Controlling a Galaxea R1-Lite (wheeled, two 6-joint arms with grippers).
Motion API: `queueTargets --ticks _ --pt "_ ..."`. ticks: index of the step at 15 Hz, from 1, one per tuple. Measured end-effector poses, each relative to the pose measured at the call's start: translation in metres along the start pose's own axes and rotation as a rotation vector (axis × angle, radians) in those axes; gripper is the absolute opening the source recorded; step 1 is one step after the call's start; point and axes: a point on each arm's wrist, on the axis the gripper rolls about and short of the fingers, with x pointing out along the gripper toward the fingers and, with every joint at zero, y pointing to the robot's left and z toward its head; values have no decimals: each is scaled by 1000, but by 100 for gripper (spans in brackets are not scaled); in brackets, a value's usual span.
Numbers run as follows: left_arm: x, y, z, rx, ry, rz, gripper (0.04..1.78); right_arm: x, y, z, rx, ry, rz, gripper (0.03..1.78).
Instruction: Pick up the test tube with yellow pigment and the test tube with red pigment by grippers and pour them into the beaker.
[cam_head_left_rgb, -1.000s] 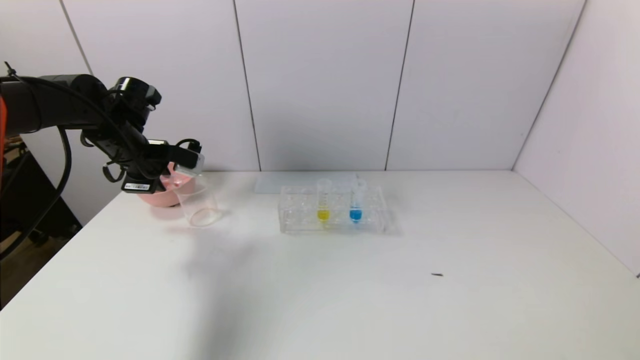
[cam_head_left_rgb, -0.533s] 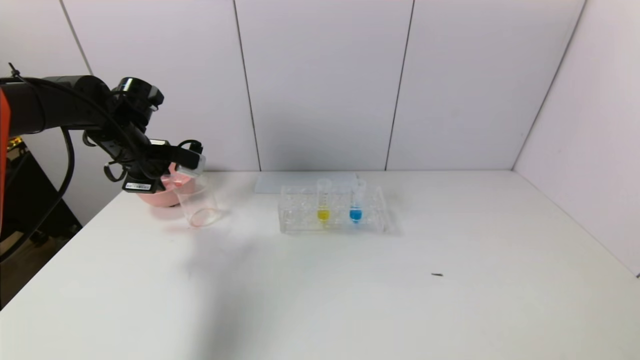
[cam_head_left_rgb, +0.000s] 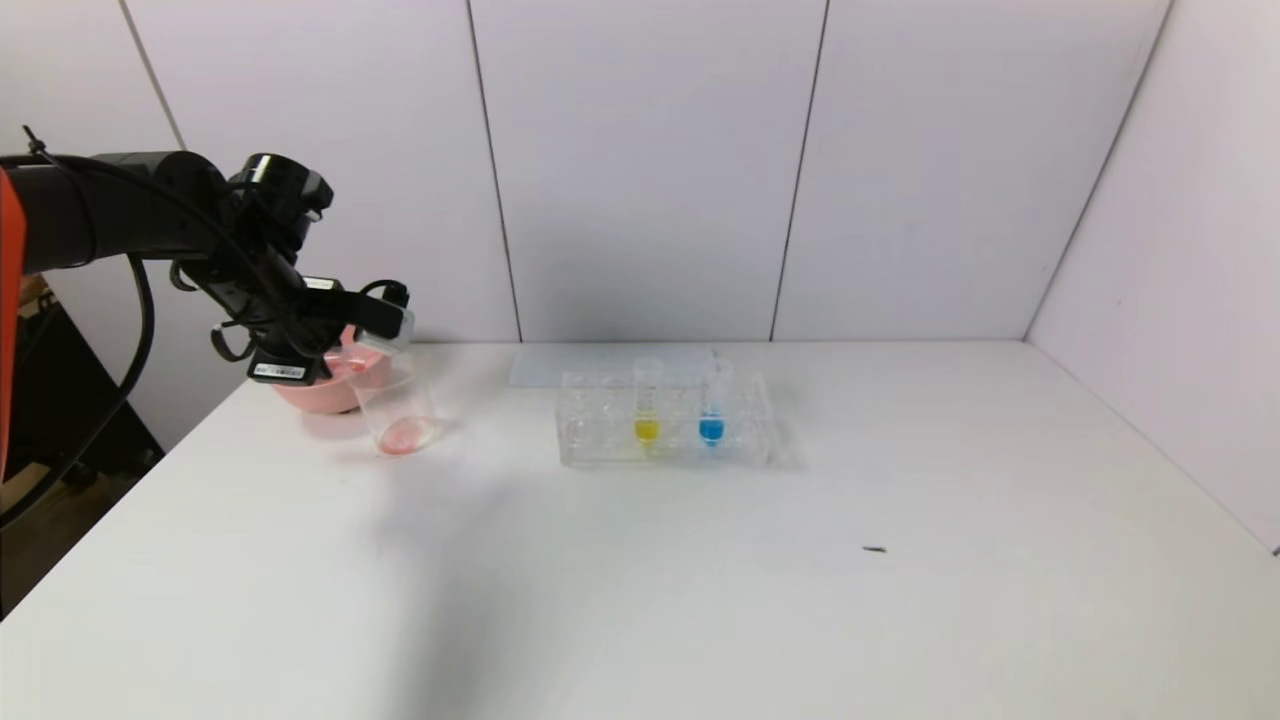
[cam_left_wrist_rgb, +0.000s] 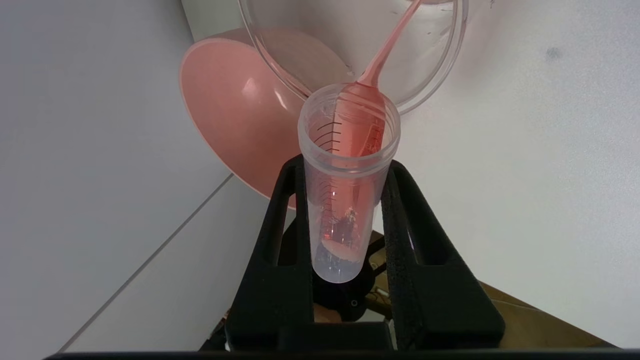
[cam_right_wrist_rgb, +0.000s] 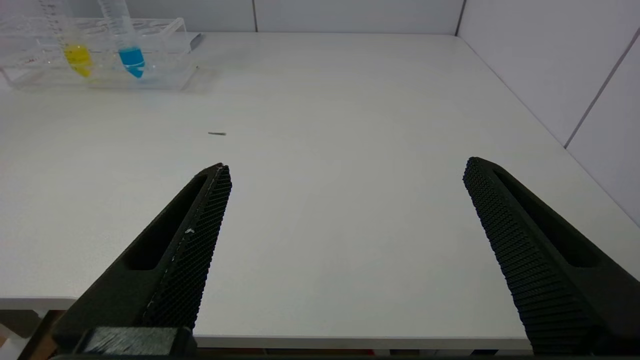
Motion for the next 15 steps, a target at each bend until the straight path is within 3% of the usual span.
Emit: queueTargets --ticks 15 --pt "-2 1 4 25 62 10 43 0 0 0 0 0 0 170"
